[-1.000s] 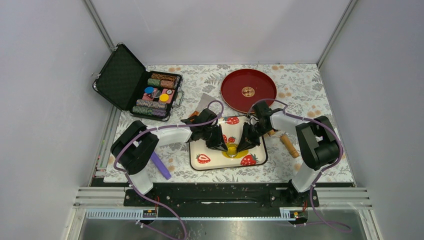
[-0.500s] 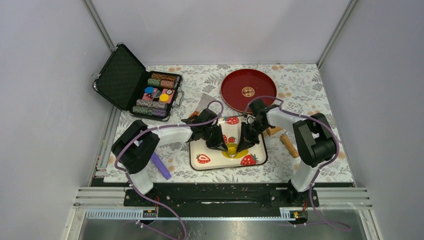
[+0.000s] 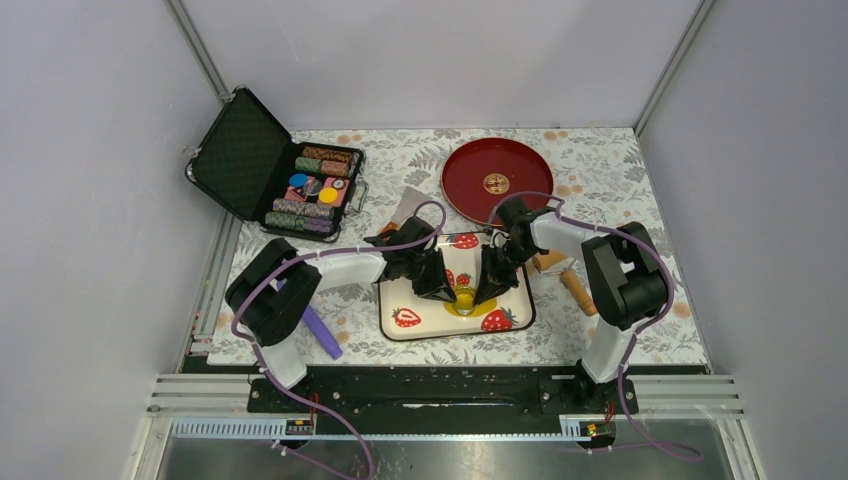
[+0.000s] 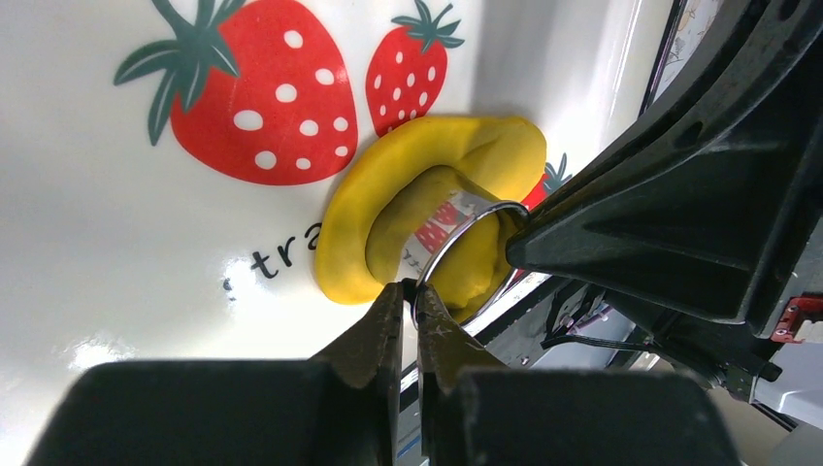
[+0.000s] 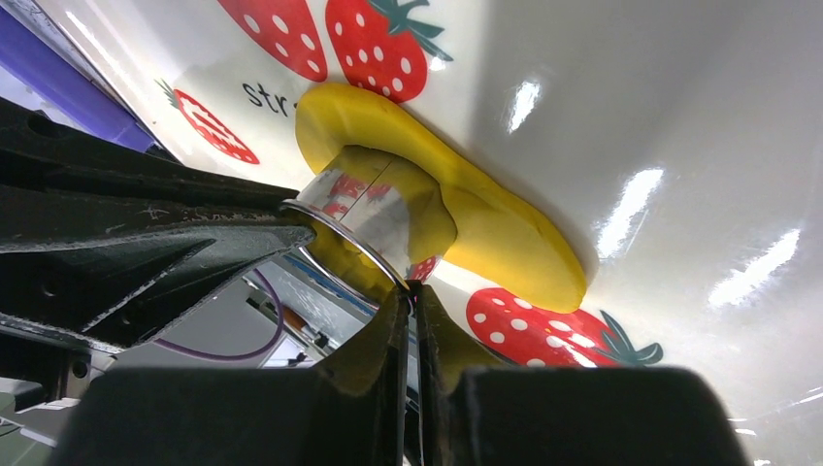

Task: Roll out the dumpling wrappers from the dough

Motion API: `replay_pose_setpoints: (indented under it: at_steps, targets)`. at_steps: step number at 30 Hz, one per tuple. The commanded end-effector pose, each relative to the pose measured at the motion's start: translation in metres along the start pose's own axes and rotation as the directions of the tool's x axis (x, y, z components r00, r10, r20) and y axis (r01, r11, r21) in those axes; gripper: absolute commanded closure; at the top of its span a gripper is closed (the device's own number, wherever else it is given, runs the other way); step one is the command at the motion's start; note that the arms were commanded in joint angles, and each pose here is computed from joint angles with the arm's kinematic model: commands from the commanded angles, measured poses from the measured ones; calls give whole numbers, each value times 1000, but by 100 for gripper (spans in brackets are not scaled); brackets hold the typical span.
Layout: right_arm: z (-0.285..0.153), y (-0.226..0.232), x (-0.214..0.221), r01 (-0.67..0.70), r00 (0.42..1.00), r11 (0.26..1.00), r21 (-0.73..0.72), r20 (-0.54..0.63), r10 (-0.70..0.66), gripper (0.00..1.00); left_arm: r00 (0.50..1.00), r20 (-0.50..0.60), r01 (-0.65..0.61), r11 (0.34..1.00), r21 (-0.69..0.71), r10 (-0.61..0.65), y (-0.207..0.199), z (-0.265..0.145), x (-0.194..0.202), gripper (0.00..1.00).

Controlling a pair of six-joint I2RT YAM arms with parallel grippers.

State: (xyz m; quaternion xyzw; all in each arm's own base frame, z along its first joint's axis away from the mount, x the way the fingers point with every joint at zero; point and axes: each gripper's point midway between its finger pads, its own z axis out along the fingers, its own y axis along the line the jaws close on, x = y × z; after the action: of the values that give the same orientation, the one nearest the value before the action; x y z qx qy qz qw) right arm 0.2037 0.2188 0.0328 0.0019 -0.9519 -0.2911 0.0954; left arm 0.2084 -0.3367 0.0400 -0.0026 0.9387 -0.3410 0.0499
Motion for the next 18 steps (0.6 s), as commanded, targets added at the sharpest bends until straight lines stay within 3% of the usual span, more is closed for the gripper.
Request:
replay_pose_setpoints:
  at_steps: [1,18]
  targets:
    - [22,-50,21,7,997,975,223,-81,12,100,996,-48,58,940,-336,-79,91,14,30,100]
    - [29,-65,21,23,994,946,324,-113,15,100,984,-88,109,916,-387,-154,119,26,52,100]
